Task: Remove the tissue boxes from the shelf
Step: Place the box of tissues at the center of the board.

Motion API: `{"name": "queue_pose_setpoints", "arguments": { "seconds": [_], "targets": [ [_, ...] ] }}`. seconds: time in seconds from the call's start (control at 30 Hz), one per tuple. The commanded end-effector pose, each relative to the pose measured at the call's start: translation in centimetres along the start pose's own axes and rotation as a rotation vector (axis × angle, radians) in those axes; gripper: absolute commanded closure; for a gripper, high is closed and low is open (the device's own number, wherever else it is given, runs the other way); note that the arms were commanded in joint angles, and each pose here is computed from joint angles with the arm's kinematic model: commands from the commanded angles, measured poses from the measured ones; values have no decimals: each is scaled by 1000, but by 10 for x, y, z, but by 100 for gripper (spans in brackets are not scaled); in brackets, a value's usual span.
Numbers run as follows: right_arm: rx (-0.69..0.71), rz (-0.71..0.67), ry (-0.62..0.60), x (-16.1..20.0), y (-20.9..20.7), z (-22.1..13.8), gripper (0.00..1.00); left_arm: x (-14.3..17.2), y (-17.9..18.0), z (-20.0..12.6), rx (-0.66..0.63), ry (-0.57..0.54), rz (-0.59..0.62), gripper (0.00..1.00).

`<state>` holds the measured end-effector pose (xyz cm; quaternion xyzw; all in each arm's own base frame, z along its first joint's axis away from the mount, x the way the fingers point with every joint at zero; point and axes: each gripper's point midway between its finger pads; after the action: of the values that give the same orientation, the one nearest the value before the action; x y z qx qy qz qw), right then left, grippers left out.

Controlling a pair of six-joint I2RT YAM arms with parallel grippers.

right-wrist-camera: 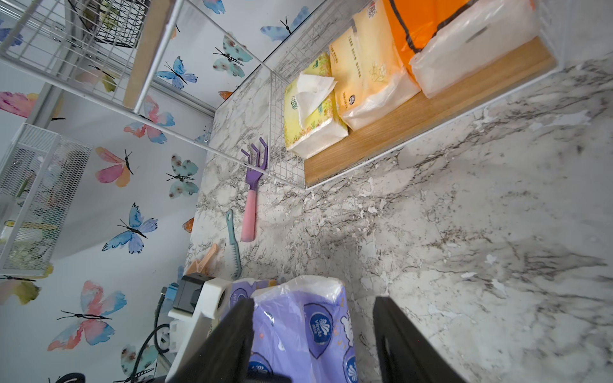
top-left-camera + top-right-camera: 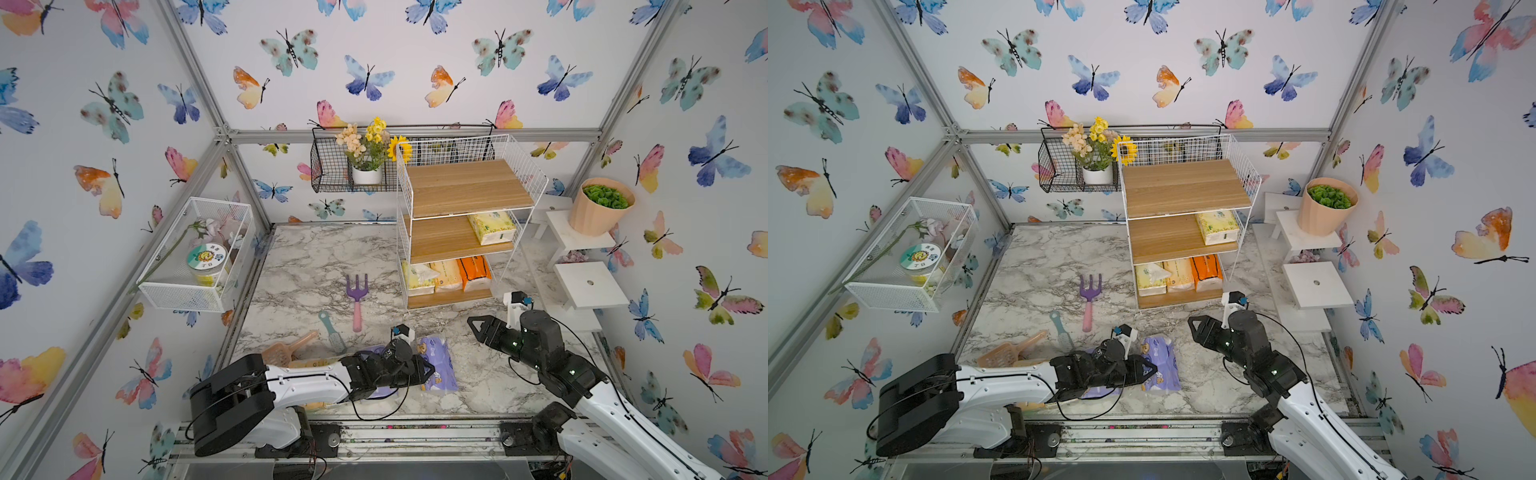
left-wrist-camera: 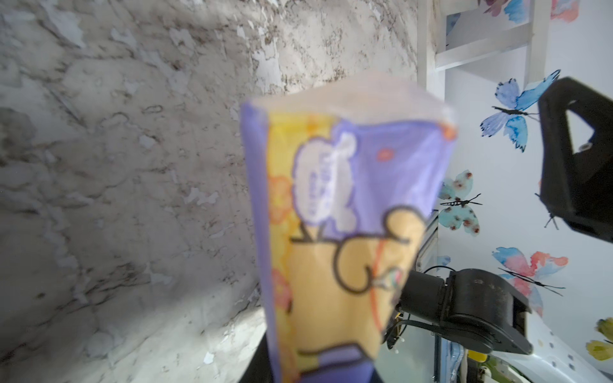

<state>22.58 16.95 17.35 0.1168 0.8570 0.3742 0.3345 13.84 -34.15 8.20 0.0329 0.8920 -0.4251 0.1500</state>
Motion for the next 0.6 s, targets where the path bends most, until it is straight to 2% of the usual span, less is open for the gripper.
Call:
{"name": "queue_pose_setpoints", "arguments": {
  "seconds": [0.0, 0.13, 0.23, 0.43, 0.57],
  "targets": [
    [-23, 7, 37, 8, -1, 6, 38, -3, 14, 3, -49, -34, -21, 68],
    [-6, 11, 86, 21, -10, 14, 38, -6, 29, -2, -101, -69, -50, 37],
    [5, 14, 129, 31, -18, 22, 38, -17, 34, -14, -149, -133, -37, 23],
    [-2, 28, 231, 55, -28, 36, 42, -51, 38, -58, -236, -334, -25, 18],
    [-5, 40, 283, 70, -36, 45, 45, -75, 27, -89, -207, -482, -22, 20]
  ]
}}
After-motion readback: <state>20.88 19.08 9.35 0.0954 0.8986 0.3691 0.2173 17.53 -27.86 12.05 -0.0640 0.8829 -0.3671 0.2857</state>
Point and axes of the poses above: each gripper's point midway between its finger pads, its own z axis out along the fingers, its own y axis along the line the jaws close on, x = y × z, and after that the axes turned 4 degrees about z, right-handed
